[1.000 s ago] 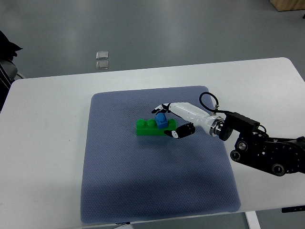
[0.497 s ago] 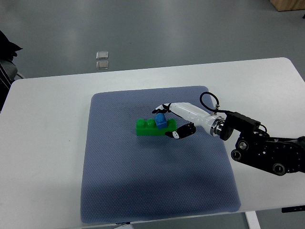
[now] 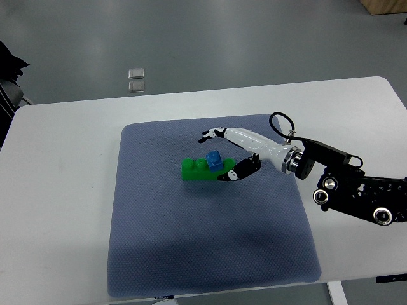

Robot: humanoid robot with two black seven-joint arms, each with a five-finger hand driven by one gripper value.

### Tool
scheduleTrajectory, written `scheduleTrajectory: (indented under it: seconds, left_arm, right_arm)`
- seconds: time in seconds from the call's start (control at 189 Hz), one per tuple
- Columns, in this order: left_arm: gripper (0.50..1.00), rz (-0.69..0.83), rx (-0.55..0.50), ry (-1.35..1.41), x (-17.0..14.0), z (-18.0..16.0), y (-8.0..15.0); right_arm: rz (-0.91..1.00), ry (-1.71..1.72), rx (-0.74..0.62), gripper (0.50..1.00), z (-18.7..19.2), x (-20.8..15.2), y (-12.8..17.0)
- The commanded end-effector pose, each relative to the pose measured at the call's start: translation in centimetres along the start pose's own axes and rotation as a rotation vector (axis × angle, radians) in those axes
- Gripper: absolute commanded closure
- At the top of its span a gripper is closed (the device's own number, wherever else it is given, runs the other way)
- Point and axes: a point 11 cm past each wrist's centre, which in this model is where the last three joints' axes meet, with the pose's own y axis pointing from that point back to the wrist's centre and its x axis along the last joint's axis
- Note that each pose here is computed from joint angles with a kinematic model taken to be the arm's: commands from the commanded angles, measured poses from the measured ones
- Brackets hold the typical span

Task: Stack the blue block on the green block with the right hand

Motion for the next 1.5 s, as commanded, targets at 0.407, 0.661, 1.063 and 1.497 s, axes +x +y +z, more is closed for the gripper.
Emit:
scheduleTrajectory:
  seconds: [0.407,0.661,1.063,1.497]
  left_arm:
    - [0.5,-0.001,0.0,0.0,0.0,0.0,0.0]
    - [0.5,-0.001,0.002,0.0,0.0,0.0,0.0]
    - [0.5,-0.001,0.0,0.0,0.0,0.0,0.0]
    - [0.5,-0.001,0.0,0.0,0.0,0.0,0.0]
  right_arm:
    - [0.131,-0.507,-0.067,0.585,2.9,8.5,1.2]
    - [0.26,-0.934,-0.099,0.585,5.3,9.1,0.4]
    - [0.412,-1.539,-0.087,0.581,7.8,8.5,1.1]
    - [0.444,-1.54,-0.001,0.581,8.0,8.2,1.6]
